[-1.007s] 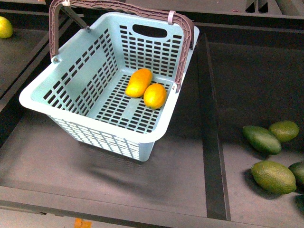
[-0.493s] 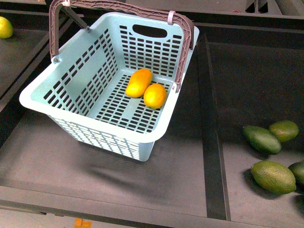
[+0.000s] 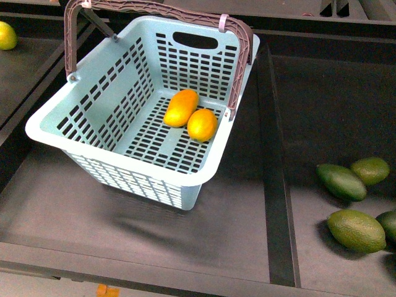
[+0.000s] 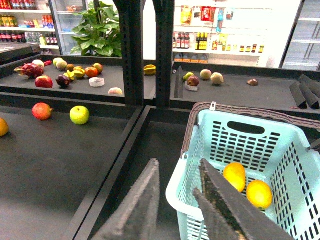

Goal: Pick lemon and mango into basket

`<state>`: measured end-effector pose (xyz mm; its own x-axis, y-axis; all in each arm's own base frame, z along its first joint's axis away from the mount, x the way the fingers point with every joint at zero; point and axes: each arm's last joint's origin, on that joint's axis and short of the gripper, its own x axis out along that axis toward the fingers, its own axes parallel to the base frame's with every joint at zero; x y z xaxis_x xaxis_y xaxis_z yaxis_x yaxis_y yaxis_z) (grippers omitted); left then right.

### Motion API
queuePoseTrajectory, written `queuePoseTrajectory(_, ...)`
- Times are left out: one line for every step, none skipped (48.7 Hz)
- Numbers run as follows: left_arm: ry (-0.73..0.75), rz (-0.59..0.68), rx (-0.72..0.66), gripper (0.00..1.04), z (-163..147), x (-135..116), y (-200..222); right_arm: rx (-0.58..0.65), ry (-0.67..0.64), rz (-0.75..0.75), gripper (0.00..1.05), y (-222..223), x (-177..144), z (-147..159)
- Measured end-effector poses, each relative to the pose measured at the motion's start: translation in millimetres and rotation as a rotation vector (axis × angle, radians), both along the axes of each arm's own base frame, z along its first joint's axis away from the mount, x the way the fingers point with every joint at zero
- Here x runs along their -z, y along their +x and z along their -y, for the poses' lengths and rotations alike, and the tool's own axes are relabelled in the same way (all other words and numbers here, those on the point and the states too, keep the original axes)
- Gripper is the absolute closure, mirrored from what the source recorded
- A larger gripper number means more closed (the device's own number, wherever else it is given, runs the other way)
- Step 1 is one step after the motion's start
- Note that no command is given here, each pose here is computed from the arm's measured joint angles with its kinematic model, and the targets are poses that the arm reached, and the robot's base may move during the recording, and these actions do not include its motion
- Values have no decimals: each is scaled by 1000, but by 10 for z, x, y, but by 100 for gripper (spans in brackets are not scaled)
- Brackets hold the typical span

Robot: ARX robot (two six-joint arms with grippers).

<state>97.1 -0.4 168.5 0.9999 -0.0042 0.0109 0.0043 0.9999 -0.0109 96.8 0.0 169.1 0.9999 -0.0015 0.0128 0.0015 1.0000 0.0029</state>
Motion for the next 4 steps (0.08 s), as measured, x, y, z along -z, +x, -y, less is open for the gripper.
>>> queuePoseTrajectory(0,0,0,73,0,0,0,0,0,0,9,0,1,0)
queuePoseTrajectory(0,0,0,68,0,0,0,0,0,0,9,0,0,0)
queuePoseTrajectory(0,0,0,63,0,0,0,0,0,0,9,0,0,0)
queuePoseTrajectory(0,0,0,57,0,0,0,0,0,0,9,0,0,0)
